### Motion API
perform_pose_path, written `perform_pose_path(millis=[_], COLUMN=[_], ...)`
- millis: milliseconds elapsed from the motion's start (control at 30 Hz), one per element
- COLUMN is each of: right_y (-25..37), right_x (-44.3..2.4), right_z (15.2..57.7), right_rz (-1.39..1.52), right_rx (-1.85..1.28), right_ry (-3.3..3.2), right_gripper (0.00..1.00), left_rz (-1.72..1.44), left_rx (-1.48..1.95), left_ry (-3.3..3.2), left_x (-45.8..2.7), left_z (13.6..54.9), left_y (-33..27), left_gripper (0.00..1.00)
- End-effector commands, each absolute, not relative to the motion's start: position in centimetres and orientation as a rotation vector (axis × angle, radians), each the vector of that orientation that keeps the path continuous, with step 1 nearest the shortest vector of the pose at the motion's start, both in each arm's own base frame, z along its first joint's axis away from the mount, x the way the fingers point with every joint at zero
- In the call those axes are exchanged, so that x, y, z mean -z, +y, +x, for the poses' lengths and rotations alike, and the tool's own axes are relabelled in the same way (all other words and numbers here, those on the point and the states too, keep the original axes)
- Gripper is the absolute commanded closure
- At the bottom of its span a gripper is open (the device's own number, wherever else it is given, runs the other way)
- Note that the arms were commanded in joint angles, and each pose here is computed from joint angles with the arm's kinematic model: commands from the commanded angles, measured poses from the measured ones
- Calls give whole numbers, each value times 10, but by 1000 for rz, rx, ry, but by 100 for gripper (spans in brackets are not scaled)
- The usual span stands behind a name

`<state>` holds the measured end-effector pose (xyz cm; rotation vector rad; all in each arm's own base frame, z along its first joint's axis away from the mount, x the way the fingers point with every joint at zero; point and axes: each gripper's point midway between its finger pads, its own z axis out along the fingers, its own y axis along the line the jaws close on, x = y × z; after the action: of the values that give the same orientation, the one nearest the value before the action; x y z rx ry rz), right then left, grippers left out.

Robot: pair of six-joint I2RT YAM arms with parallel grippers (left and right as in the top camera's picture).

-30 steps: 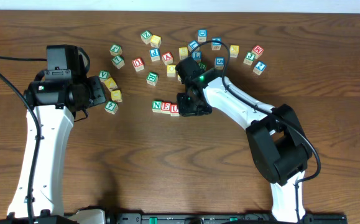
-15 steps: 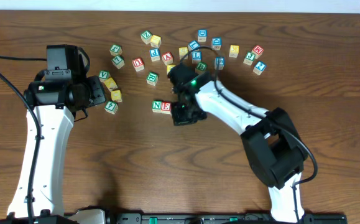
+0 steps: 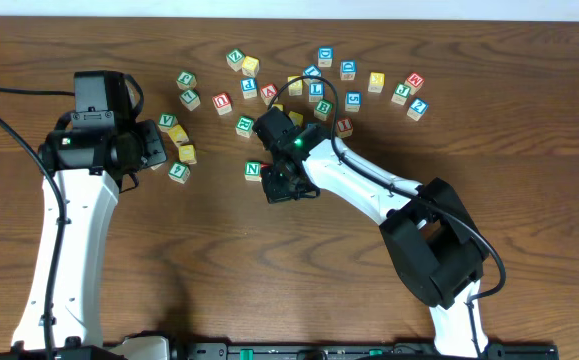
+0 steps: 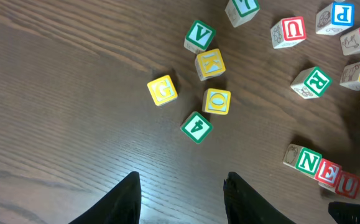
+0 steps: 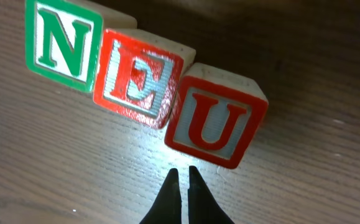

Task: Spell out NEURIPS
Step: 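Lower right gripper and push the U block left against E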

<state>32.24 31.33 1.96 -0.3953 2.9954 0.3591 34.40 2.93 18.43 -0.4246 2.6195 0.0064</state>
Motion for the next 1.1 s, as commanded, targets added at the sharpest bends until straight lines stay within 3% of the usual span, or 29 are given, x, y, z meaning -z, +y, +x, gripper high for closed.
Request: perform_pose_path(millis=[0, 1067], right_y=[313, 317], right_x=[-17, -16], right_z=[321, 333], right_rz=[-381, -373], right_rx=[-334, -331], right_ry=[2994, 2946], right_gripper=[99, 98], left_rz=[-426, -425], left_rx=[-30, -29], left_ry=[2615, 2611], left_x=[-185, -186], left_z=[346, 347], left_y=[33, 33], left_gripper=[57, 57])
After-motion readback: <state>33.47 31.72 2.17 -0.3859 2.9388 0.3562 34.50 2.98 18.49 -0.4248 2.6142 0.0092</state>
